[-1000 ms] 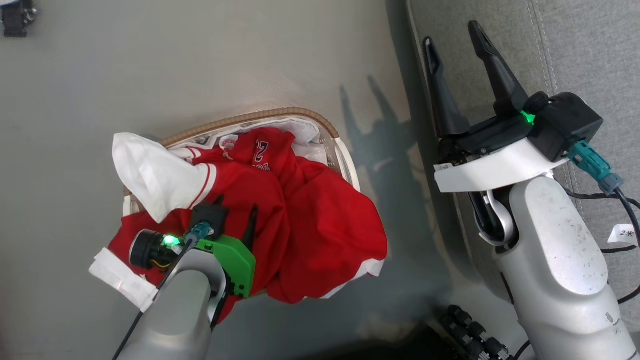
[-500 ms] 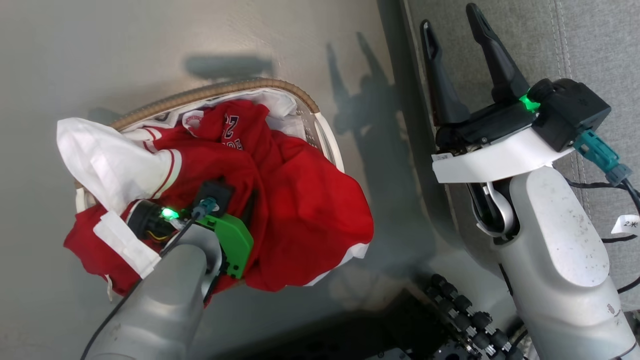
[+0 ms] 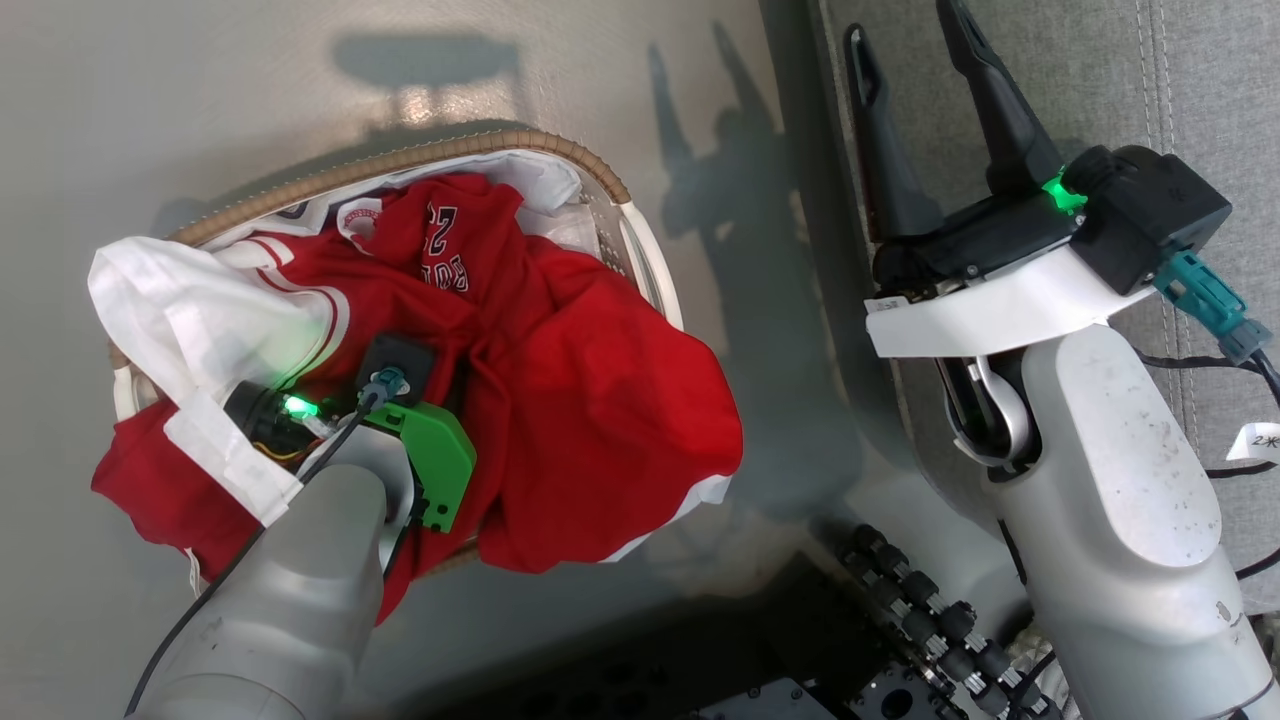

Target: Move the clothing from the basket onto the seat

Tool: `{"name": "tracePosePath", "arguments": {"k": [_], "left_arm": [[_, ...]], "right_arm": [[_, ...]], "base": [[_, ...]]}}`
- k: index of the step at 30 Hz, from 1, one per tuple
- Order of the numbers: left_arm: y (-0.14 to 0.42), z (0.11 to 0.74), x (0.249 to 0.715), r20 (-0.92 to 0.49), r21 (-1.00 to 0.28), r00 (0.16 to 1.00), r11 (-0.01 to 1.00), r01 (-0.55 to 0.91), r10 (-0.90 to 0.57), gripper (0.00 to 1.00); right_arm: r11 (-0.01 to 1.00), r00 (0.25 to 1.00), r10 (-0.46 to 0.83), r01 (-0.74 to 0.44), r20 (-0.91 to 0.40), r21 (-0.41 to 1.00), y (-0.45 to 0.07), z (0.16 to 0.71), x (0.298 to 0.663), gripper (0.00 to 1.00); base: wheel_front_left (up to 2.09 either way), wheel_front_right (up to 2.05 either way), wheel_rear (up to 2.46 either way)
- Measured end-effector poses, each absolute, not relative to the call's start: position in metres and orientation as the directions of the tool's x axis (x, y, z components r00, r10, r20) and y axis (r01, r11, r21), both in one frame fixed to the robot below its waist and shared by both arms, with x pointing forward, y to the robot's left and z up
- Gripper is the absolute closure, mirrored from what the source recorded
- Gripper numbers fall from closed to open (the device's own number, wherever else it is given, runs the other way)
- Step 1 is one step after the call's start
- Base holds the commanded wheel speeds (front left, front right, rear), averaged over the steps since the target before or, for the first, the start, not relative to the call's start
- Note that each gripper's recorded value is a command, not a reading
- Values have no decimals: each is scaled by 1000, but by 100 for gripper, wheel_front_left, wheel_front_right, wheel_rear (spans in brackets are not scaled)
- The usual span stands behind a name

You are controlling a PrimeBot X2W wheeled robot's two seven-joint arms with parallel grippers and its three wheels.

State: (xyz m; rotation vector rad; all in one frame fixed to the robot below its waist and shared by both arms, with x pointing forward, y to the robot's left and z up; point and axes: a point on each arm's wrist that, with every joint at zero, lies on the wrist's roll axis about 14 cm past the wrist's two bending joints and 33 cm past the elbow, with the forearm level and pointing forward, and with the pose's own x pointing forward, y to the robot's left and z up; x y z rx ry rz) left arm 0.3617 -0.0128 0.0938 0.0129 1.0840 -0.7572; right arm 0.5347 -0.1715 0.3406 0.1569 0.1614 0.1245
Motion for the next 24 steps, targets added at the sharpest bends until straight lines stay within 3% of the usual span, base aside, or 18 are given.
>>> {"name": "tracePosePath", "arguments": {"k": [1,10,24], "left_arm": [[-13,94,361,-799,-346,244,753,560,-550,100],[-9,115,363,-793,-351,269,771,530,-546,100],[-15,209,376,-661,-356,475,799,484,-582,100]], "right_arm": [[980,979,136,-111,-151,166,-171,340,535,0],[982,985,120,-100,-124,159,-176,362,532,0],[986,992,87,-73,-89,150,-180,412,496,0]], "base": [[0,0,0],[0,0,0],[0,0,0]]}}
